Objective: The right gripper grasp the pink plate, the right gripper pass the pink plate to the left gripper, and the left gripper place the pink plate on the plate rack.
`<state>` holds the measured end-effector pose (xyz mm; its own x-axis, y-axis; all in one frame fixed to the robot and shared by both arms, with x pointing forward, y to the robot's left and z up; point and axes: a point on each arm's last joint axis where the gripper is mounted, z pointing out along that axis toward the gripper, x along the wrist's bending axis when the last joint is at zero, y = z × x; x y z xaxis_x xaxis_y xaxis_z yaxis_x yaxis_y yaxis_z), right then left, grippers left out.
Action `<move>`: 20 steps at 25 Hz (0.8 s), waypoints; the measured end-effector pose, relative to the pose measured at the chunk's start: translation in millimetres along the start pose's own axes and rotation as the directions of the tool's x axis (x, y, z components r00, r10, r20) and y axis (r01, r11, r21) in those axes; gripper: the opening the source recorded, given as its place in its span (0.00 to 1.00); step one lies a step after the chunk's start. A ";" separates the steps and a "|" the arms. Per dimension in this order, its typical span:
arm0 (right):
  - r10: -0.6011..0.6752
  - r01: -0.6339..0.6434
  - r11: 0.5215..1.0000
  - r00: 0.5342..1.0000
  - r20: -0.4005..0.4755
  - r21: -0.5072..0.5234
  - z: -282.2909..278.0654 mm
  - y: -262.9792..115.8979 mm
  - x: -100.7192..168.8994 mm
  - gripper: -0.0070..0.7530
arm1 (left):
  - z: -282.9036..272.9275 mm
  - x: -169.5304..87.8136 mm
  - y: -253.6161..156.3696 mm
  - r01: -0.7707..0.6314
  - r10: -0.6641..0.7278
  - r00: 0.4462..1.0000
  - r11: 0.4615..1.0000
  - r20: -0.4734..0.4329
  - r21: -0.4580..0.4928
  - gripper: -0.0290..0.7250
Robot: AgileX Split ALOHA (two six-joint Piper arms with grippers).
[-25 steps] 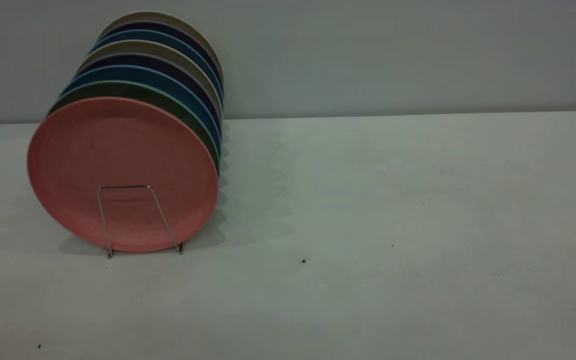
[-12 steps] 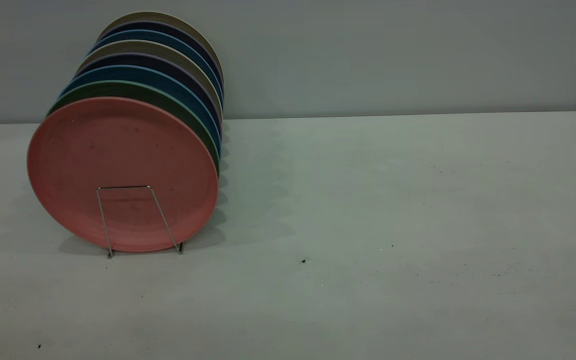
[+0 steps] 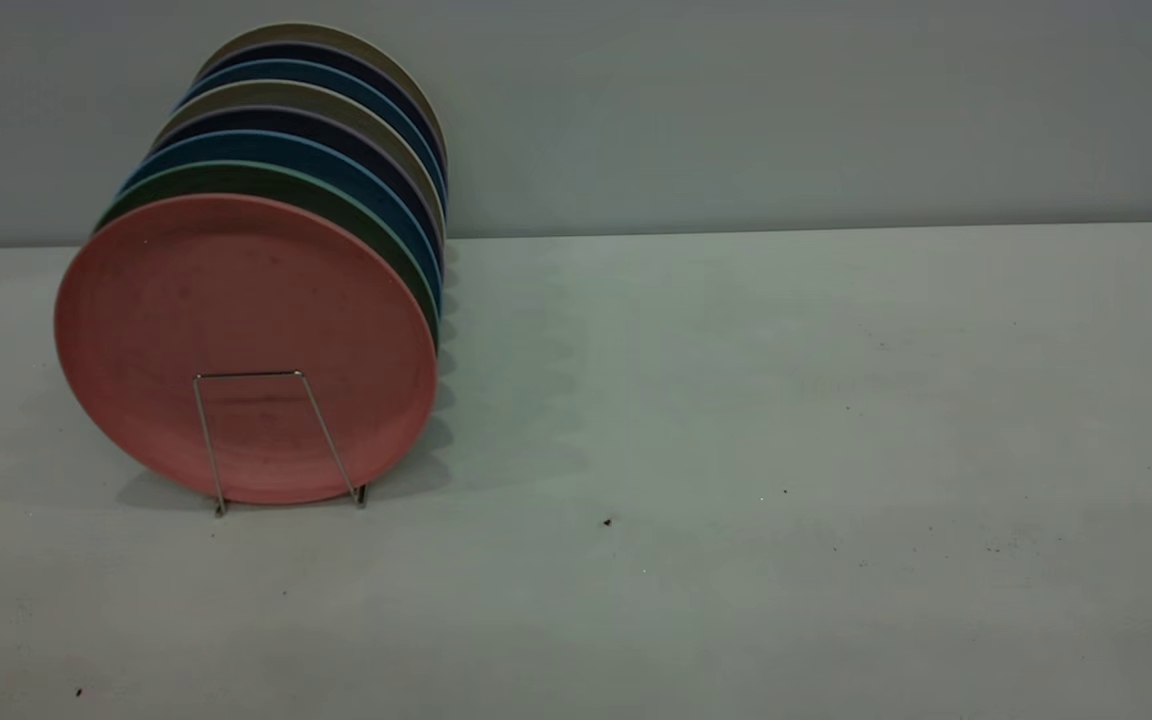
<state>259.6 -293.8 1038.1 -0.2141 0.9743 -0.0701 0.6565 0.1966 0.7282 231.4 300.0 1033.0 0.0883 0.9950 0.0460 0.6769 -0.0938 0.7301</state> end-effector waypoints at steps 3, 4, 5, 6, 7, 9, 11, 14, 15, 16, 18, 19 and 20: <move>0.025 -0.024 0.999 0.999 0.029 -0.046 -5.5 -3.9 0.3 0.57 | -3.7 -0.4 -4.0 -0.001 0.001 1.000 0.999 -0.003 -0.040 0.56; 0.026 -0.024 0.998 0.999 0.033 -0.064 -7.5 -5.4 0.6 0.57 | -5.0 -0.5 -5.5 -0.001 0.001 1.000 0.998 -0.004 -0.055 0.56; 0.027 -0.024 0.996 0.999 0.036 -0.085 -9.8 -7.3 1.0 0.56 | -5.8 -0.6 -6.4 -0.001 0.001 1.000 0.998 -0.005 -0.064 0.56; 0.028 -0.024 0.994 0.999 0.041 -0.107 -12.4 -9.4 1.4 0.56 | -6.2 -0.6 -7.0 -0.002 0.001 1.000 0.998 -0.006 -0.068 0.56; 0.032 -0.026 0.992 0.998 0.046 -0.127 -14.5 -11.3 1.9 0.55 | -6.3 -0.5 -7.1 -0.002 0.001 1.000 0.998 -0.007 -0.069 0.56; 0.040 -0.029 0.985 0.997 0.060 -0.168 -19.1 -15.8 2.9 0.54 | -6.5 -0.4 -7.3 -0.002 0.002 1.000 0.997 -0.009 -0.071 0.56; 0.048 -0.034 0.982 0.996 0.072 -0.188 -21.4 -18.2 3.5 0.52 | -6.5 -0.4 -7.4 -0.002 0.002 1.000 0.997 -0.009 -0.071 0.56; 0.059 -0.042 0.981 0.995 0.084 -0.188 -21.5 -18.5 3.7 0.49 | -6.5 -0.4 -7.4 -0.002 0.002 1.000 0.997 -0.009 -0.071 0.56; 0.060 -0.043 0.981 0.995 0.085 -0.188 -21.5 -18.5 3.7 0.48 | -6.5 -0.4 -7.4 -0.002 0.002 1.000 0.997 -0.009 -0.071 0.56; 0.061 -0.044 0.981 0.994 0.086 -0.188 -21.5 -18.5 3.7 0.47 | -6.5 -0.4 -7.4 -0.002 0.002 1.000 0.997 -0.009 -0.071 0.56; 0.061 -0.044 0.981 0.994 0.086 -0.187 -21.4 -18.6 3.8 0.45 | -6.5 -0.4 -7.4 -0.002 0.002 1.000 0.997 -0.009 -0.071 0.56; 0.061 -0.044 0.981 0.994 0.086 -0.187 -21.4 -18.6 3.8 0.44 | -6.5 -0.4 -7.4 -0.002 0.002 1.000 0.997 -0.009 -0.071 0.56; 0.061 -0.044 0.981 0.994 0.086 -0.187 -21.4 -18.6 3.8 0.43 | -6.5 -0.4 -7.4 -0.002 0.002 1.000 0.997 -0.009 -0.071 0.56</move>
<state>231.1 -296.1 1038.9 -0.1110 0.9903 -0.0840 0.5184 0.1298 0.8452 221.6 300.5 1032.1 0.0831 0.9951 0.0531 0.6233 -0.0935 0.7763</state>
